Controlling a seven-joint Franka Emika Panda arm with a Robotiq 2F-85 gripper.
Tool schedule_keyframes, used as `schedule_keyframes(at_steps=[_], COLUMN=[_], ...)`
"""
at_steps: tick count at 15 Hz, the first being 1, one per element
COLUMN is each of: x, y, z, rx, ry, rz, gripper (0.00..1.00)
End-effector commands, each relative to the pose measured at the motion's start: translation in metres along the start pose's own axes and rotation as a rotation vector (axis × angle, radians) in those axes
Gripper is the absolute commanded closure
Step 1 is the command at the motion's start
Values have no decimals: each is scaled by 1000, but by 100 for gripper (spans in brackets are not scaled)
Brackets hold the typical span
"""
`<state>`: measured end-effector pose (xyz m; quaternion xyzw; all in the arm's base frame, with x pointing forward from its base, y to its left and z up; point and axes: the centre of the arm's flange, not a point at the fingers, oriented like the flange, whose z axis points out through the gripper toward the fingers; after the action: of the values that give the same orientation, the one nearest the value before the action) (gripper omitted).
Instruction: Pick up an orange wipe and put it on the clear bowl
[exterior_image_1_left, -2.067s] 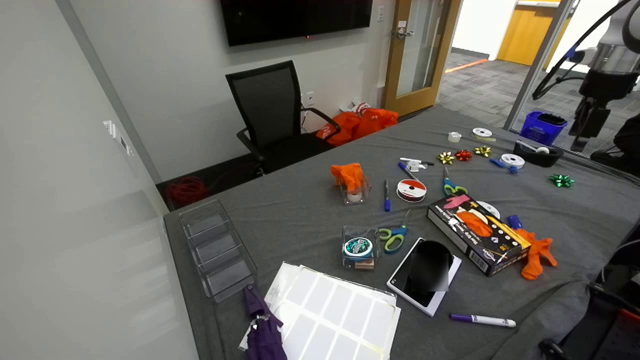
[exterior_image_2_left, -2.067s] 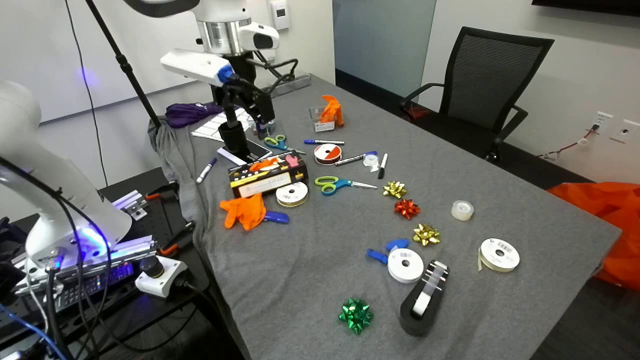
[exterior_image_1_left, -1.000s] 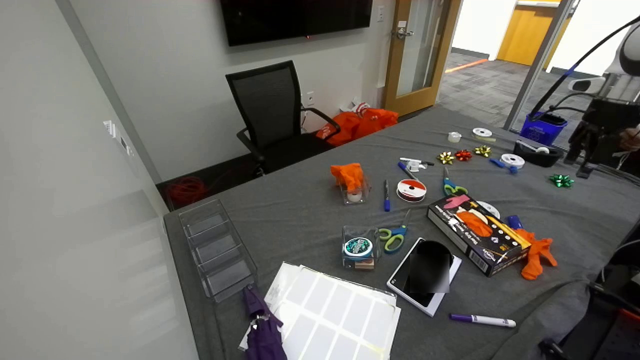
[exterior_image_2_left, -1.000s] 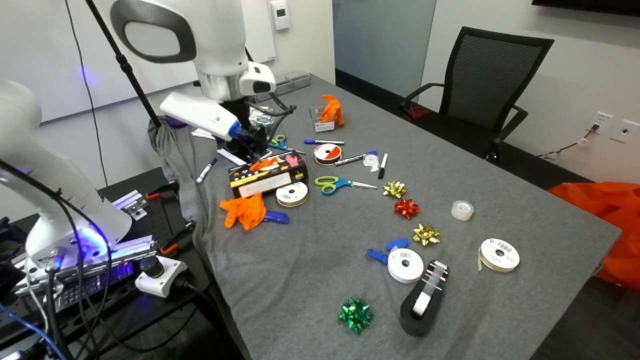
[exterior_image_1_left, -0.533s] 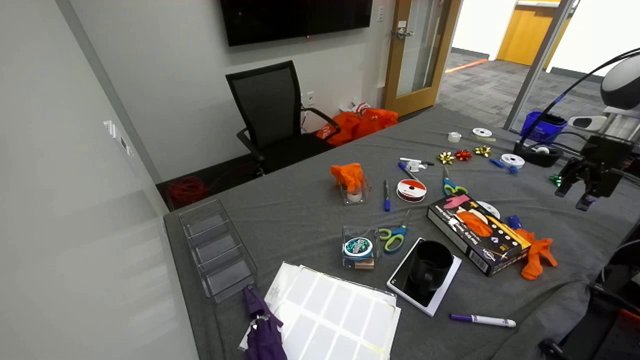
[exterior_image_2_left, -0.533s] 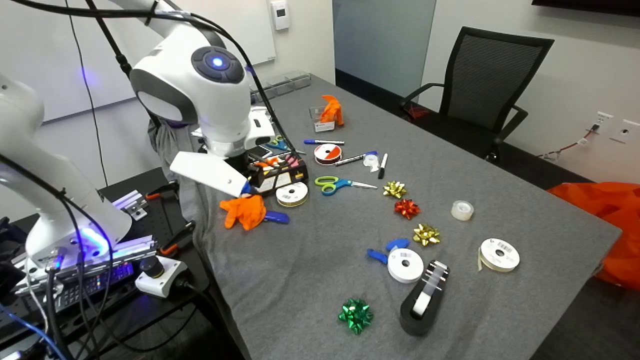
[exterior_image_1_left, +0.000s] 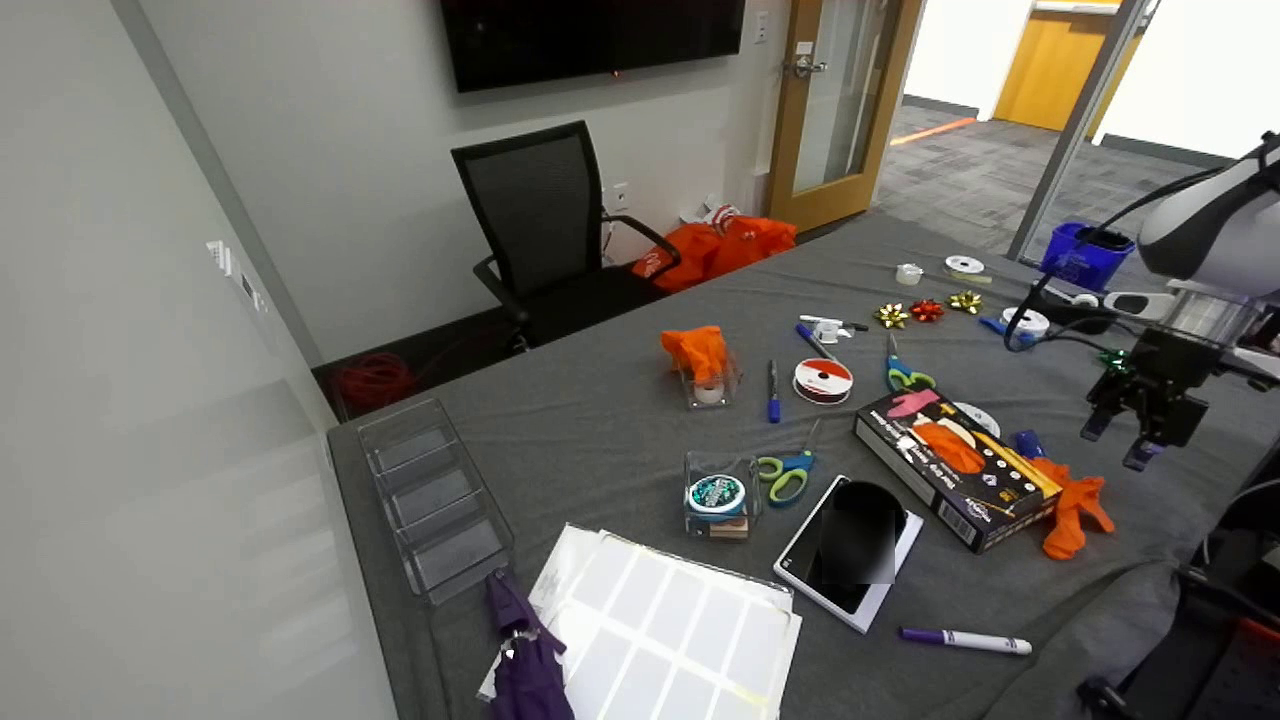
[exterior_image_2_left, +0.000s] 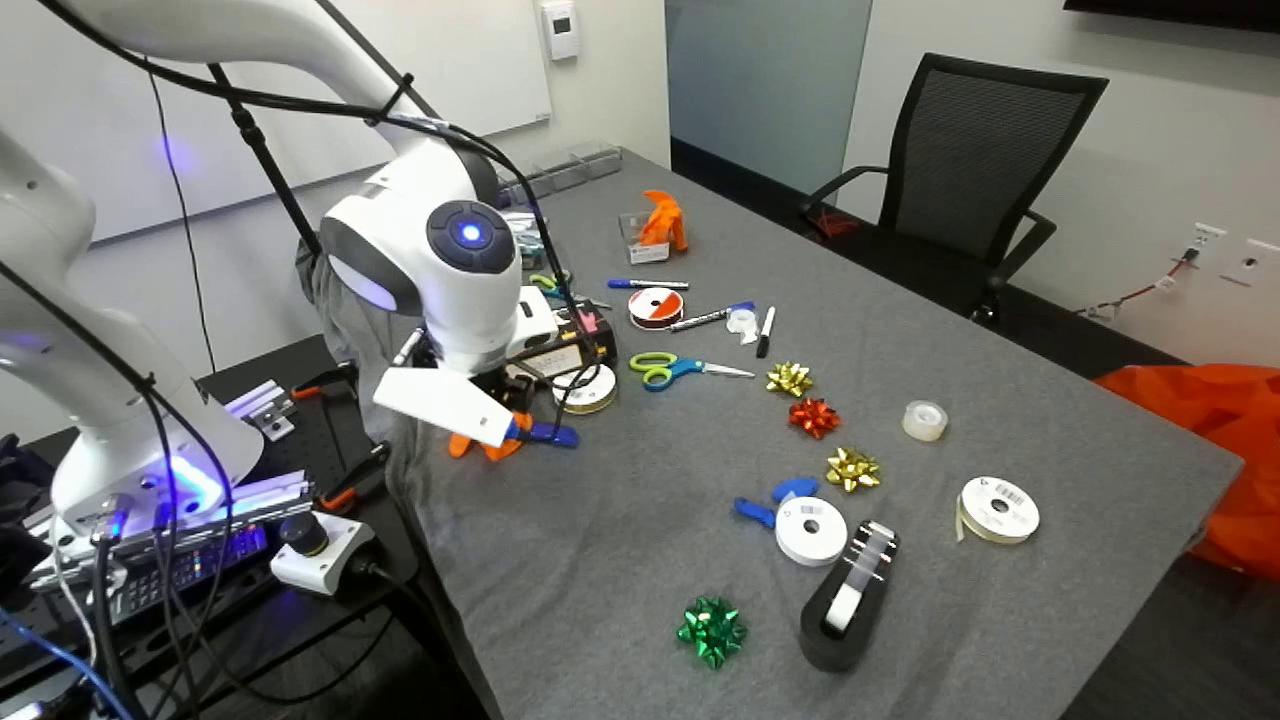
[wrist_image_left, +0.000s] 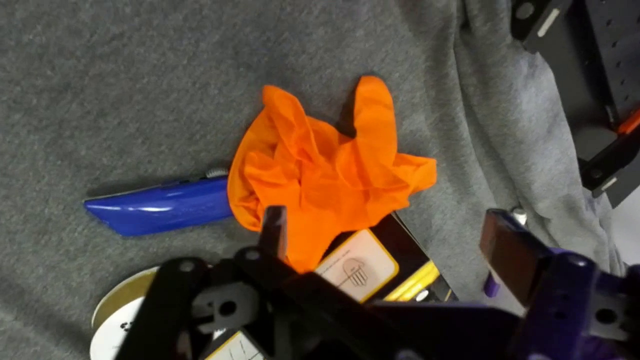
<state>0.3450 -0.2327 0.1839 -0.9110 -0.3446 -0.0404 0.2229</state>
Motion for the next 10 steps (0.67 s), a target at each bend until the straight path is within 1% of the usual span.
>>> schedule_keyframes(at_steps=[1, 4, 7, 8, 9, 10], x=[-11, -16, -18, -18, -18, -19], y=[20, 22, 25, 26, 27, 27], z=[30, 48, 62, 65, 66, 68], rx=[-22, 0, -5, -14, -18, -22], ry=[-7, 6, 59, 86, 105, 117], rz=[-54, -93, -130, -142, -147, -151], gripper=[0, 0, 0, 25, 26, 34])
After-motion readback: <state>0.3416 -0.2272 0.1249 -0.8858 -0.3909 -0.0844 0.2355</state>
